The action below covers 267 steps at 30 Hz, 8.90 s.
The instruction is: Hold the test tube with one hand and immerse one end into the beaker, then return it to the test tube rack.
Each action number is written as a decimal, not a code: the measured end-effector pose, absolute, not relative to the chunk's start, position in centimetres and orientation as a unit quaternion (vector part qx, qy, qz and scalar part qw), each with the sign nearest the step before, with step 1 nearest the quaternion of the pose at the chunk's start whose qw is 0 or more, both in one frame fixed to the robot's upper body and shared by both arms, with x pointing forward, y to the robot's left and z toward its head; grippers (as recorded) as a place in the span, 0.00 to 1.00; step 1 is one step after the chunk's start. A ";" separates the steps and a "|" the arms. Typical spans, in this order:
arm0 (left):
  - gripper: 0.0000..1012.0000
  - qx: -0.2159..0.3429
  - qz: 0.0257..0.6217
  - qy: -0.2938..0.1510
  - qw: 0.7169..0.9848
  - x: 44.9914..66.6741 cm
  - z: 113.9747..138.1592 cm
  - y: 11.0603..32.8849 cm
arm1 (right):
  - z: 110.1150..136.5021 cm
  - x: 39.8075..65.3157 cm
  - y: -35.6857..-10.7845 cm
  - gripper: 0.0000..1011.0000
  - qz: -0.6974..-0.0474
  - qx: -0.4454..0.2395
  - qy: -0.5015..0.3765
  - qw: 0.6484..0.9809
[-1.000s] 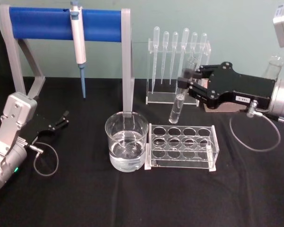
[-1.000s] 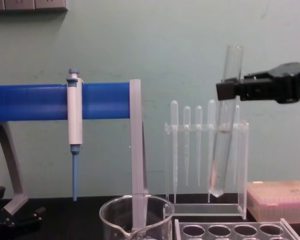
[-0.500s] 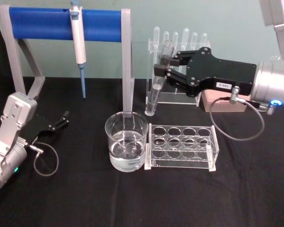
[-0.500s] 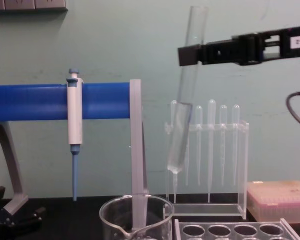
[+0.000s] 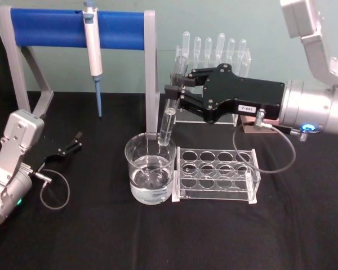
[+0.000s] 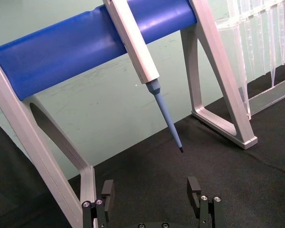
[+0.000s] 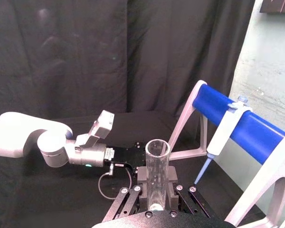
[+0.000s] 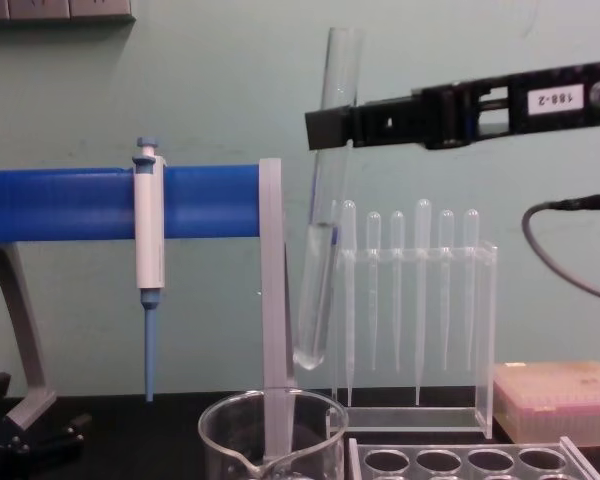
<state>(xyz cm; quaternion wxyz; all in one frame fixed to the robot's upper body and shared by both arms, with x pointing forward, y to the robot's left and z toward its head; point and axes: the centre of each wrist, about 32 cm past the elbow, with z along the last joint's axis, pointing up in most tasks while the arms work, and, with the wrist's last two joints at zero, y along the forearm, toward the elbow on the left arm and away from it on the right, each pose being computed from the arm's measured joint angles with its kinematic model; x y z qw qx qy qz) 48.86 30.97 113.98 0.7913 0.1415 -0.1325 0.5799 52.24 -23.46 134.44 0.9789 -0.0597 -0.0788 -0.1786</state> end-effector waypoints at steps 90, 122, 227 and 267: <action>0.99 0.141 0.580 -0.132 0.791 48.9 114.0 31.0 | 122.5 54.6 -20.1 0.24 -0.200 -0.113 -0.035 0.973; 0.99 0.141 0.580 -0.132 0.791 48.9 114.0 31.0 | 122.6 54.6 -20.1 0.24 -0.199 -0.112 -0.037 0.973; 0.99 0.141 0.580 -0.132 0.791 48.9 114.0 31.0 | 122.6 54.6 -20.1 0.24 -0.199 -0.112 -0.037 0.973; 0.99 0.141 0.580 -0.132 0.791 48.9 114.0 31.0 | 122.6 54.6 -20.1 0.24 -0.200 -0.112 -0.037 0.973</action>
